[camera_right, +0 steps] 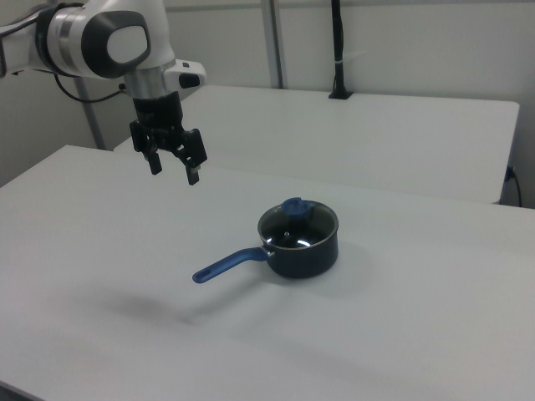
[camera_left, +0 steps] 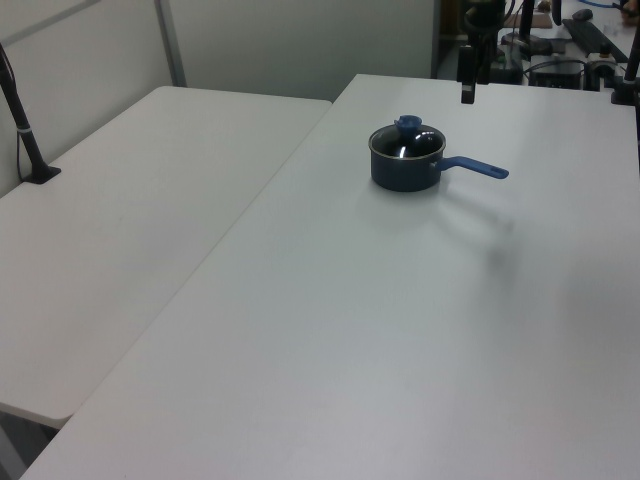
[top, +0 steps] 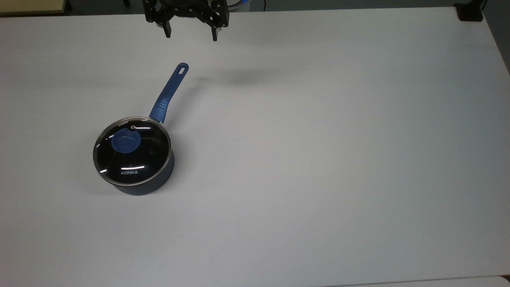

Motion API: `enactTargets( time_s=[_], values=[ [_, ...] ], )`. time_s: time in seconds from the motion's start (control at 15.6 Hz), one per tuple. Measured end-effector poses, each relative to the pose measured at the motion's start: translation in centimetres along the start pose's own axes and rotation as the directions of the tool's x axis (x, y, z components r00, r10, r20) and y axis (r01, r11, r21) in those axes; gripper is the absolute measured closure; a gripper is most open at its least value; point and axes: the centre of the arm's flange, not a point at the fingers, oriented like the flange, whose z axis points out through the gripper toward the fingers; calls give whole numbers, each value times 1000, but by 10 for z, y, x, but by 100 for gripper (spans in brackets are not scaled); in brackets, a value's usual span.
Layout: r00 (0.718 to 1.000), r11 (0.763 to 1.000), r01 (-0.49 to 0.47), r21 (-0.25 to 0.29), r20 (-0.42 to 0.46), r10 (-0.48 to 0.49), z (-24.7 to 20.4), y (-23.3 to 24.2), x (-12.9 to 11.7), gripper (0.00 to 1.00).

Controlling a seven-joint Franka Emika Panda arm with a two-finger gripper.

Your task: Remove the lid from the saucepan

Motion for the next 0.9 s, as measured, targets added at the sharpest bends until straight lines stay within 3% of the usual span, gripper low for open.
enactTargets(
  time_s=[0.45,0.9],
  values=[
    [999,1000,-9,1,-50,9,-1,3,8,0],
    [988,997,-74,-5,-134,73,37,39,46,0]
  ],
)
